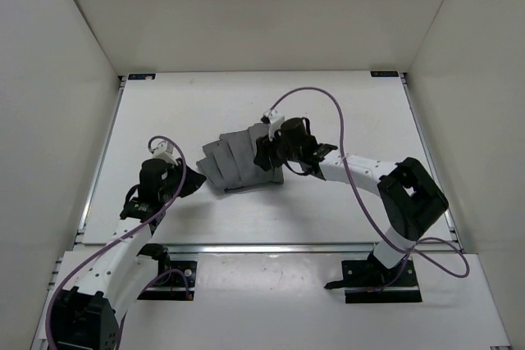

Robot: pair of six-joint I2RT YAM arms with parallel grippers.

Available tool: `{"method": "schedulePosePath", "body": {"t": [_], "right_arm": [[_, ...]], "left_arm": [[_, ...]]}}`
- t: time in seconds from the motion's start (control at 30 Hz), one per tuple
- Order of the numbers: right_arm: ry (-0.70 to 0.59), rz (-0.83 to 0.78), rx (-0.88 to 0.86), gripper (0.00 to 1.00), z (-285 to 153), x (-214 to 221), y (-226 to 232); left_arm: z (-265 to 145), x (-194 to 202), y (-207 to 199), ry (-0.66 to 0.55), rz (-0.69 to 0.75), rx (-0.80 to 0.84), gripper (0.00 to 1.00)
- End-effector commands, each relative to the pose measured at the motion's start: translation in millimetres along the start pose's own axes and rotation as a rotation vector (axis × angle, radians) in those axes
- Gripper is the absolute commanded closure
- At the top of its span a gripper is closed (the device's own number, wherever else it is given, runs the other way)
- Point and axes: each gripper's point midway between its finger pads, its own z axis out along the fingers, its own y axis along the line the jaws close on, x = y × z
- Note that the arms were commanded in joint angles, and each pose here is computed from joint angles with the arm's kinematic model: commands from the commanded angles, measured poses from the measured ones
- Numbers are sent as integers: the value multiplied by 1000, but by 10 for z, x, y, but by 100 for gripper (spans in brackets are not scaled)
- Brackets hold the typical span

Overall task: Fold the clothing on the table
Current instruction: Fold the skirt

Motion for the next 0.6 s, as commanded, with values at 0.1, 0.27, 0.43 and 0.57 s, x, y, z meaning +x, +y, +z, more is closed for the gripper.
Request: {"method": "schedulePosePath", "body": {"t": [0.1,0.27,0.43,0.57], "right_arm": [[-88,19,87,49,-336,6,-58],[-141,76,150,50,-673,21,-365],[-126,122,185,49,-849,202,-561],[-129,135,196,48,-945,292,-612]], "left_arm": [[-44,-111,-232,95,133,44,65],[-48,-73,-485,170,170,176,1],[-43,-11,-625,186,162,241,1],[-55,-50,-727,161,199,263,1]]}}
